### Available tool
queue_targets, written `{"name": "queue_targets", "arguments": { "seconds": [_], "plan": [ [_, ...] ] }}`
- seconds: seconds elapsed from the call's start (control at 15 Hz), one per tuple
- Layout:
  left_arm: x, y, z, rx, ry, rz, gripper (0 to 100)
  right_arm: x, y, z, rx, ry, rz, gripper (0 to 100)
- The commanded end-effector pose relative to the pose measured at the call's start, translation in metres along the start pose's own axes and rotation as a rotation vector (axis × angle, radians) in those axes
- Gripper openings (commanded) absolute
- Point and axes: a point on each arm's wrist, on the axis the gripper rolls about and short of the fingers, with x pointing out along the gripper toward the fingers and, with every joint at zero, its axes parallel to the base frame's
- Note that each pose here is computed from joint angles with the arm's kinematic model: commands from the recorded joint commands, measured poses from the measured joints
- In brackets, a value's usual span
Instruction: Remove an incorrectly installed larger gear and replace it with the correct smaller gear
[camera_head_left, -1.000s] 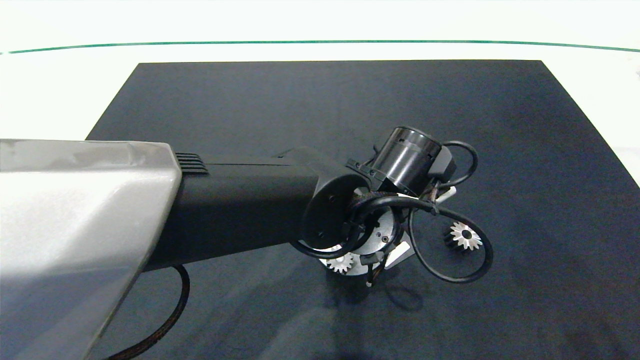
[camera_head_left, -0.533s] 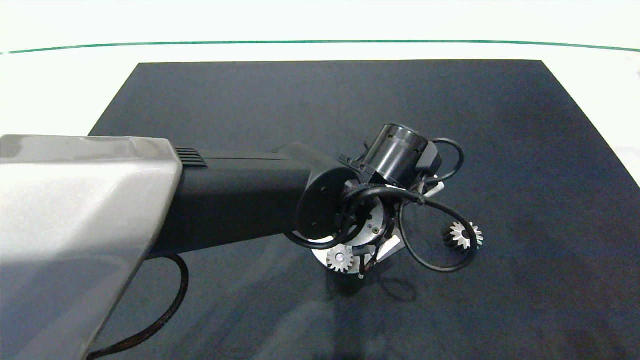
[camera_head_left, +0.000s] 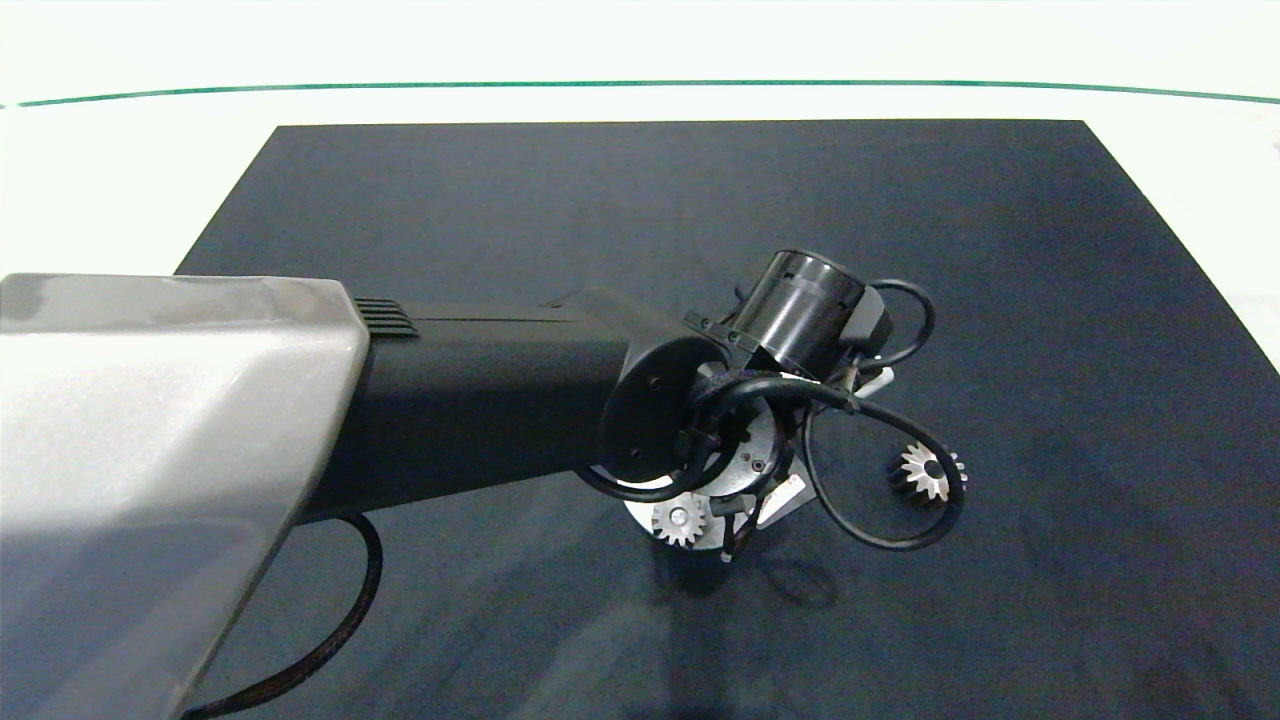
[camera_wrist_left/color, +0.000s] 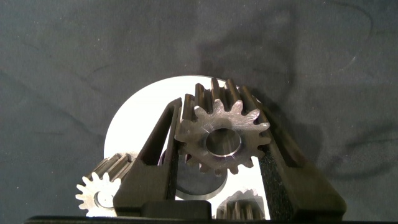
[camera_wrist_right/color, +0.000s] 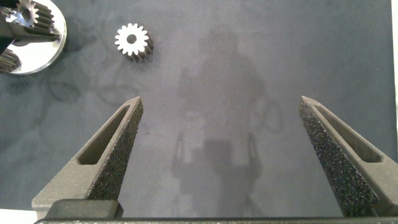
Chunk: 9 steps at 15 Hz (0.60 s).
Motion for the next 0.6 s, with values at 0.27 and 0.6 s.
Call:
{"name": "queue_targets", "arguments": {
  "seconds": [0.27,0.6],
  "plan": [
    [0.0,0.0002,0.001,0.002,-0.001,0.001,100,0.0001,0.0,-0.0006,0.0,0.003,0.0,100],
    [-0.0024,0.0005,-0.001,0.008,0.017,-0.005,100,0.0001,0.0,-0.0006,-0.001,0.003,0.001,100]
  ]
}}
